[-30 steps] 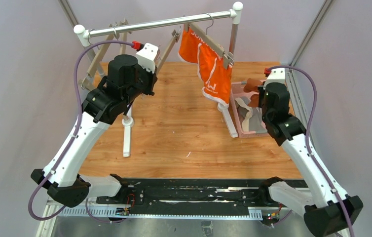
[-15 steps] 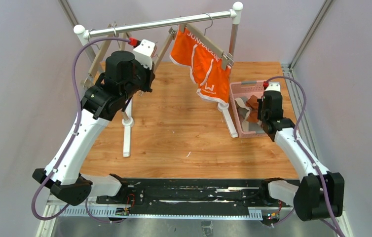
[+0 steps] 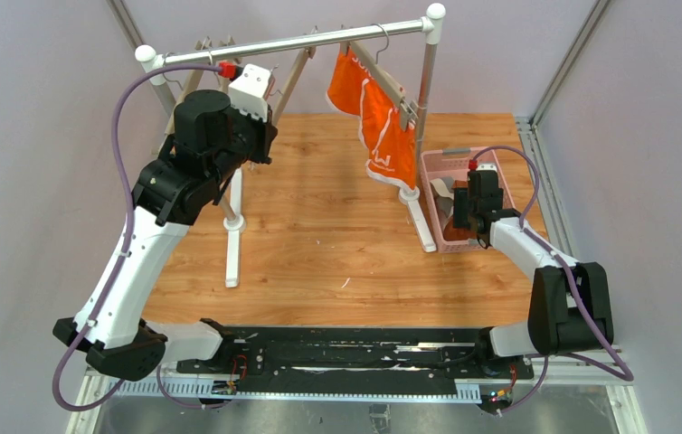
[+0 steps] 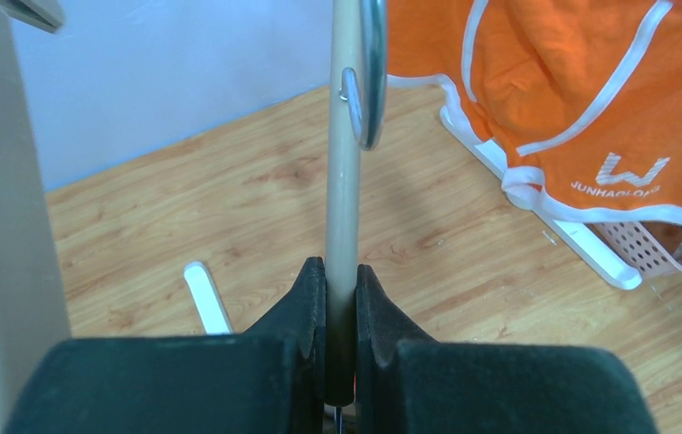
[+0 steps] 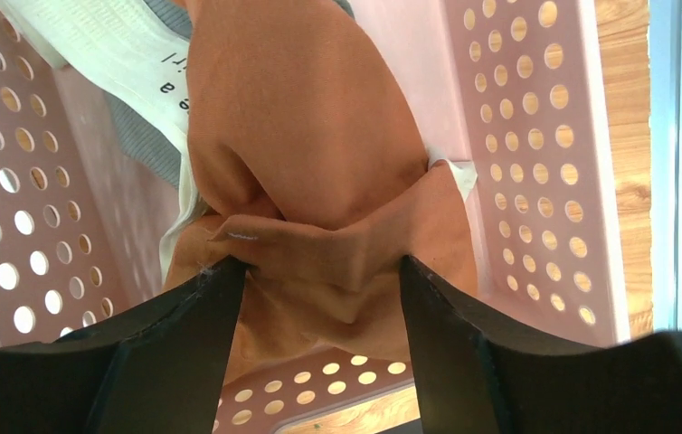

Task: Remove the underwear clipped to the hanger

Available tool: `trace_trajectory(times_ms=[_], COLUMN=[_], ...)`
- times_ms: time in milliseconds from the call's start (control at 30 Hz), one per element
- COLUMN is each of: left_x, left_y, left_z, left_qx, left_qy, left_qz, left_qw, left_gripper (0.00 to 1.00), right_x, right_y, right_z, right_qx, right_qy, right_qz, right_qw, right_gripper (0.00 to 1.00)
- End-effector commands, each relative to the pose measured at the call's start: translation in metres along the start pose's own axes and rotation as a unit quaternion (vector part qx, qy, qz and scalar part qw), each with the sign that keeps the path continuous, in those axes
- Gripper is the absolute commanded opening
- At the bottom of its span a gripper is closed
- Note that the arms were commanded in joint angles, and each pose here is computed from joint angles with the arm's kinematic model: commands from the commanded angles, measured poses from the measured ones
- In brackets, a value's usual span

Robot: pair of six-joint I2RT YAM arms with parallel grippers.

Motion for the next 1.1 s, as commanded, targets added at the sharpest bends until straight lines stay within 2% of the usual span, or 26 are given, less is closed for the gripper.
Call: trace_trajectory(times_ms=[0,467,800,900,1067], left_x=[-0.023,-0.057,-0.055,-0.045,-0.027], left_y=[0.017,0.004,-0.025,-0.036,-0.047], left_z=[0.011,0.023,0.037,0.037,0.039], left_qx=[-0.03,-0.061,-0.088,-0.088,-0.093], left_qy=[0.005,0.018,0.028,0.028,0.034], left_qz=[-0.052,-0.094,-0.072,-0.055,-0.034], left_qw=[0.998,0.994,0.993,0.994,0.995], left_gripper=[0.0,0.0,0.01,0.05,0.21], right_x=[-0.016,-0.023,-0.024,-0.027,-0.032], right_y=[0.005,0.023,0.036,0.046,0.06], right_z=[-0.002,0.002,0.004,0.0,-0.005], right_qx=[-0.011,-0.044,-0.057,-0.055,-0.052], right_qy=[-0.019,-0.027,-0.03,-0.033,-0.037], right_qz=[-0.019,-0.052,-0.068,-0.084,-0.107], right_qw=[1.0,0.997,0.996,0.994,0.992], right_gripper=[0.65,0.67,0.69,0.69,0.7])
Point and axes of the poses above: each gripper's point midway between its finger pads, its own y axis back along the fingers, its own z axis along the line the jaws close on, x = y × z, the point moved 4 cm from there along y, back along the fingers, and after that the axes turned 8 degrees about y, right-handed, at the moved point
